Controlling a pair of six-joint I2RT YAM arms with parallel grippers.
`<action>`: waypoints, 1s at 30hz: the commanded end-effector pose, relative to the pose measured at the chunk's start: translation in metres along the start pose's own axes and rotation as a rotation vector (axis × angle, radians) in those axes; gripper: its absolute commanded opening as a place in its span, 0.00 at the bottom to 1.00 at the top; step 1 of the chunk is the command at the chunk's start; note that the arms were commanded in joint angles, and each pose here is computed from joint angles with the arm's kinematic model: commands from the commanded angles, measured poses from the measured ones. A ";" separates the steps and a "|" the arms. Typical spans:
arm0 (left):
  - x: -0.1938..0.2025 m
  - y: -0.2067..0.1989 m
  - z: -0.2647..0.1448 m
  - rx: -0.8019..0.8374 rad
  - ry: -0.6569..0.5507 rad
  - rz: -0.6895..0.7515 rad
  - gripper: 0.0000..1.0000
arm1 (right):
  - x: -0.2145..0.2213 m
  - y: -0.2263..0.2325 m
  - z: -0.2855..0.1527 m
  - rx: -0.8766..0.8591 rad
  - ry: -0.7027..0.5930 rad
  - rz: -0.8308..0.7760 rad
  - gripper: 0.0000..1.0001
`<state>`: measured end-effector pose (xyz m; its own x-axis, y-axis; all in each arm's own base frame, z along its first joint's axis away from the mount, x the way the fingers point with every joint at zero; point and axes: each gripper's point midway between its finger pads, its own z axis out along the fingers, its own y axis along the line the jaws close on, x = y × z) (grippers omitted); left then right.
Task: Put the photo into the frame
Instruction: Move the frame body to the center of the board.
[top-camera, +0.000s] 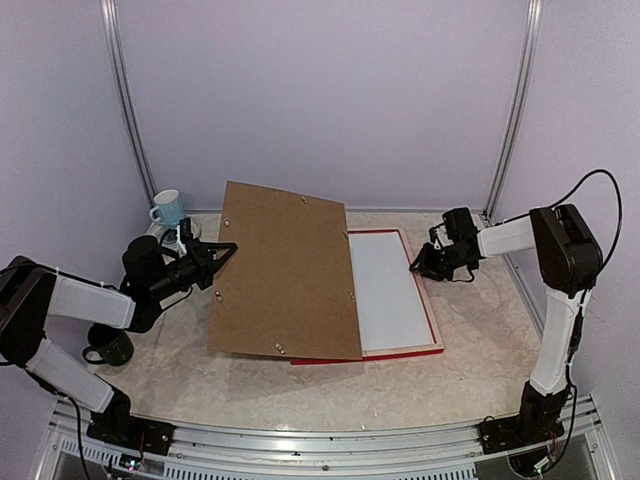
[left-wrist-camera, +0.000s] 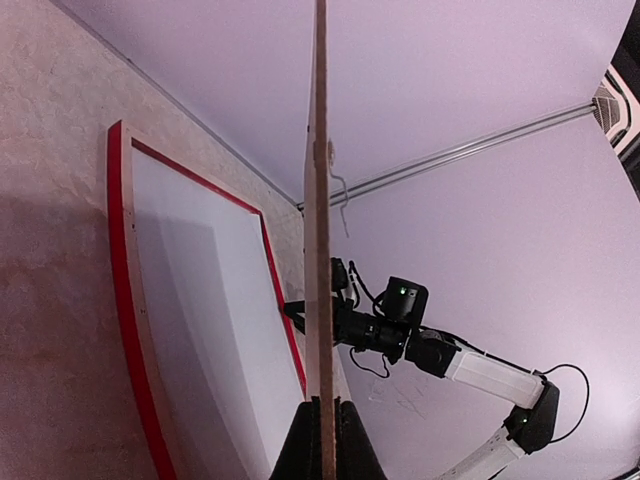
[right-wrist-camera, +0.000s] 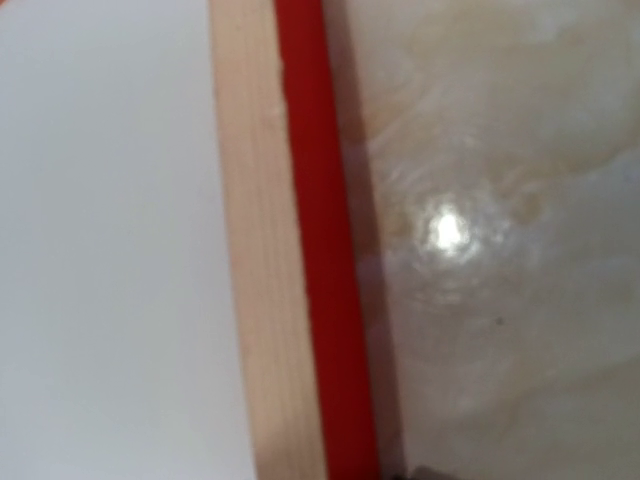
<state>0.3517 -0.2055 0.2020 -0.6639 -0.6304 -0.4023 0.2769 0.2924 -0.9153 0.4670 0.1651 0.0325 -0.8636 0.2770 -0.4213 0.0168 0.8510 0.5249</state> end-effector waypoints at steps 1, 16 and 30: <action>-0.012 -0.028 -0.004 0.093 -0.036 0.044 0.00 | 0.020 -0.010 0.012 0.043 0.053 -0.001 0.30; -0.018 -0.019 -0.008 0.052 -0.068 0.008 0.00 | 0.053 0.012 0.011 0.039 0.082 -0.051 0.14; -0.014 -0.004 0.003 -0.023 -0.037 -0.011 0.00 | 0.083 0.045 0.005 0.017 0.105 -0.090 0.14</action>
<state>0.3549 -0.1962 0.1820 -0.6731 -0.6481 -0.3561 0.1728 0.3304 -0.9279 0.4341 0.2165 0.0318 -0.8615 0.1829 -0.4737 -0.0742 0.8776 0.4737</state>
